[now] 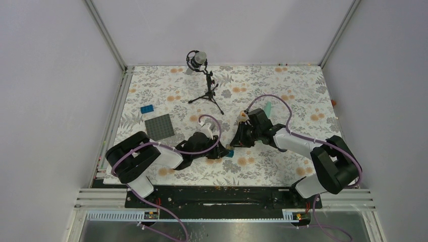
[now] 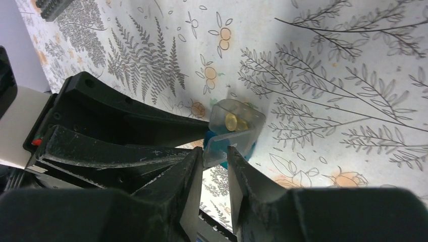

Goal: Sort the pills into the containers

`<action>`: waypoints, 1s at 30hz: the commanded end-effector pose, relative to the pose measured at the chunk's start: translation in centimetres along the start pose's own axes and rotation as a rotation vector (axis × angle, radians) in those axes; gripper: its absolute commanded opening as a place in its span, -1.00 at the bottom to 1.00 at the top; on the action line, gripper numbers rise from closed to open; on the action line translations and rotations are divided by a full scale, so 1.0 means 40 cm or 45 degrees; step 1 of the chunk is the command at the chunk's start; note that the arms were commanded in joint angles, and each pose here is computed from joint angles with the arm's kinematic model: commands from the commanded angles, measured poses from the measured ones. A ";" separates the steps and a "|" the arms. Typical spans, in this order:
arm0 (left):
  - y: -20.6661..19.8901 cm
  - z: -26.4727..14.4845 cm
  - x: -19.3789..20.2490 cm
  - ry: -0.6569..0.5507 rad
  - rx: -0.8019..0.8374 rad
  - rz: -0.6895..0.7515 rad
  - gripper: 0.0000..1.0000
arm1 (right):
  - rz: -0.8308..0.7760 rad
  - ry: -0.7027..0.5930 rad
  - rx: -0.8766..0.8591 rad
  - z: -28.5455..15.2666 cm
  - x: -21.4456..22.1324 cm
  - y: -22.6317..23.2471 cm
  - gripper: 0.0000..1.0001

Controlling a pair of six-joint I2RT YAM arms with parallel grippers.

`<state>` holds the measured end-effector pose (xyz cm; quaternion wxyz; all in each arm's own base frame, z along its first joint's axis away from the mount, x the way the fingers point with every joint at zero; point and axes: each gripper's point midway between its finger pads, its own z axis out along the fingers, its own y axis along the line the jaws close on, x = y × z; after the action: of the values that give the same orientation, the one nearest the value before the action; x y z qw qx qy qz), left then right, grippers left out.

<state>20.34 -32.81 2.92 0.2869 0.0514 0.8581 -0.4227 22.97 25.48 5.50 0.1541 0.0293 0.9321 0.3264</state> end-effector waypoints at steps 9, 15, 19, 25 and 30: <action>-0.037 0.012 -0.012 -0.002 0.066 0.046 -0.46 | 0.006 0.004 -0.101 0.028 -0.030 0.058 -0.20; -0.044 0.012 -0.019 -0.014 0.080 0.036 -0.46 | 0.037 0.018 -0.031 0.049 -0.025 0.028 -0.30; -0.050 0.013 -0.025 -0.024 0.086 0.027 -0.46 | 0.059 0.090 0.082 0.056 0.005 -0.019 -0.46; -0.046 0.016 -0.025 -0.025 0.077 0.018 -0.46 | 0.052 0.112 0.113 0.055 0.016 -0.035 -0.53; -0.046 0.014 -0.027 -0.032 0.076 0.008 -0.45 | 0.012 0.064 0.064 0.030 -0.015 0.006 -0.51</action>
<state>20.40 -33.18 3.16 0.2848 0.0541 0.8563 -0.4275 23.30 26.32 3.51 0.1094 0.0434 0.9428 0.3118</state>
